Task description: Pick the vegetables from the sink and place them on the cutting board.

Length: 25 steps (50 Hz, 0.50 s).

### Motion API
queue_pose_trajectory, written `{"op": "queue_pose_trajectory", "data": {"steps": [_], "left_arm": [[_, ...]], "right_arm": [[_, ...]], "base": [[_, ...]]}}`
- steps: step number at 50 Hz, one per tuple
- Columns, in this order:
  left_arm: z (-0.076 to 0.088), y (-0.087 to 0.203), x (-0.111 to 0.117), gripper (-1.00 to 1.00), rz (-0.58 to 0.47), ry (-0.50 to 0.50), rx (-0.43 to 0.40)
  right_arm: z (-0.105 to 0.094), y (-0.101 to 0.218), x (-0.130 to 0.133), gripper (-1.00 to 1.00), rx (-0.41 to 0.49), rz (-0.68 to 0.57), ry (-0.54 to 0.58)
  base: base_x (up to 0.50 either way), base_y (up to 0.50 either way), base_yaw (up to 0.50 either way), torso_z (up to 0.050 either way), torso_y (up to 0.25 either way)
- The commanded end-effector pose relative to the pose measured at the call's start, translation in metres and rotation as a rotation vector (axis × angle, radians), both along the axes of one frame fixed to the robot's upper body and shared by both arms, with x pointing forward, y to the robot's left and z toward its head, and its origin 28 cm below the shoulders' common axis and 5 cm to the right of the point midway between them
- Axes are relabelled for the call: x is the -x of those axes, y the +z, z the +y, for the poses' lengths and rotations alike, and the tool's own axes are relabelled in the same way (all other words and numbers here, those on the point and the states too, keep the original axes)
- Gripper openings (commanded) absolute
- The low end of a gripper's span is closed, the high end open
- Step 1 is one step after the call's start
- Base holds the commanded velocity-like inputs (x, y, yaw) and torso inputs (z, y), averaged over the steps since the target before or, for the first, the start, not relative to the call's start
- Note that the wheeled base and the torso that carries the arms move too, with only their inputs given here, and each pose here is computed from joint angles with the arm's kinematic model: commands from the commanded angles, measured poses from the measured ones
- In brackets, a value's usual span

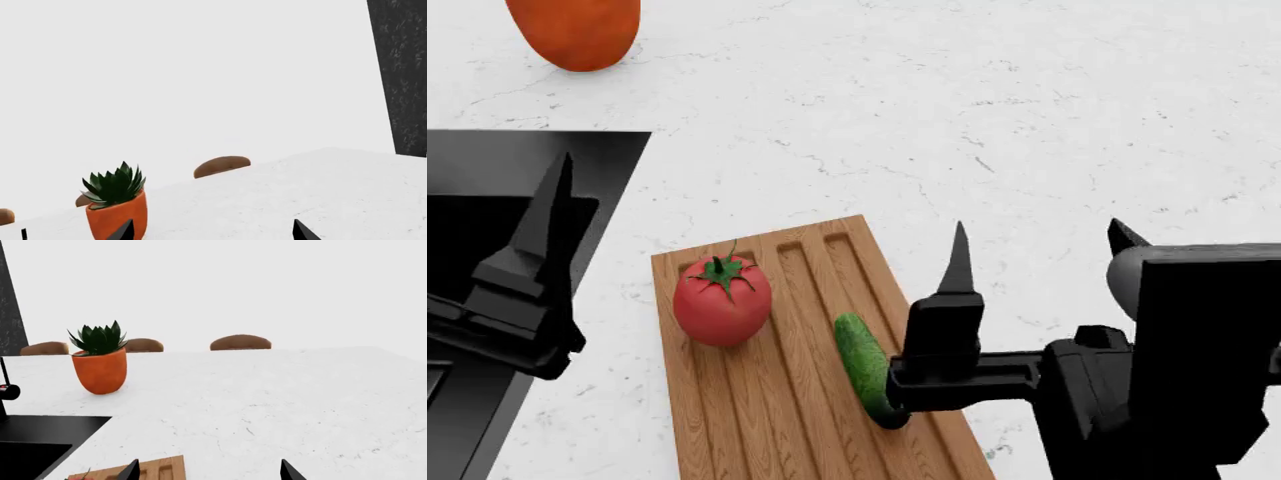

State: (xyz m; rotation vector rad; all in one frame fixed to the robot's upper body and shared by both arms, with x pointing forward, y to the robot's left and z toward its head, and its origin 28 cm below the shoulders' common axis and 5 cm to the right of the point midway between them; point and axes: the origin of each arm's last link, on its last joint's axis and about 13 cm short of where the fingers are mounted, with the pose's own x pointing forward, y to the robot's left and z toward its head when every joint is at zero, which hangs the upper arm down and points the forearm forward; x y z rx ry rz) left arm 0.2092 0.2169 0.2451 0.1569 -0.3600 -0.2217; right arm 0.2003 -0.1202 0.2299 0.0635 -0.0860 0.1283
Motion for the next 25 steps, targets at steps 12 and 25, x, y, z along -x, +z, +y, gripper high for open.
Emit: {"op": "queue_pose_trajectory", "data": {"steps": [12, 25], "left_arm": [[0.009, -0.002, 0.026, 1.00, -0.223, -0.073, 0.207], [0.011, 0.001, 0.038, 1.00, -0.273, -0.089, 0.263]], "right_arm": [[-0.003, -0.005, 0.035, 1.00, -0.190, -0.272, -0.085], [-0.007, 0.006, 0.047, 1.00, -0.249, -0.343, -0.097]], "base": [[0.00, 0.00, 0.00, 0.000, 0.000], [0.00, 0.00, 0.00, 0.000, 0.000]]}}
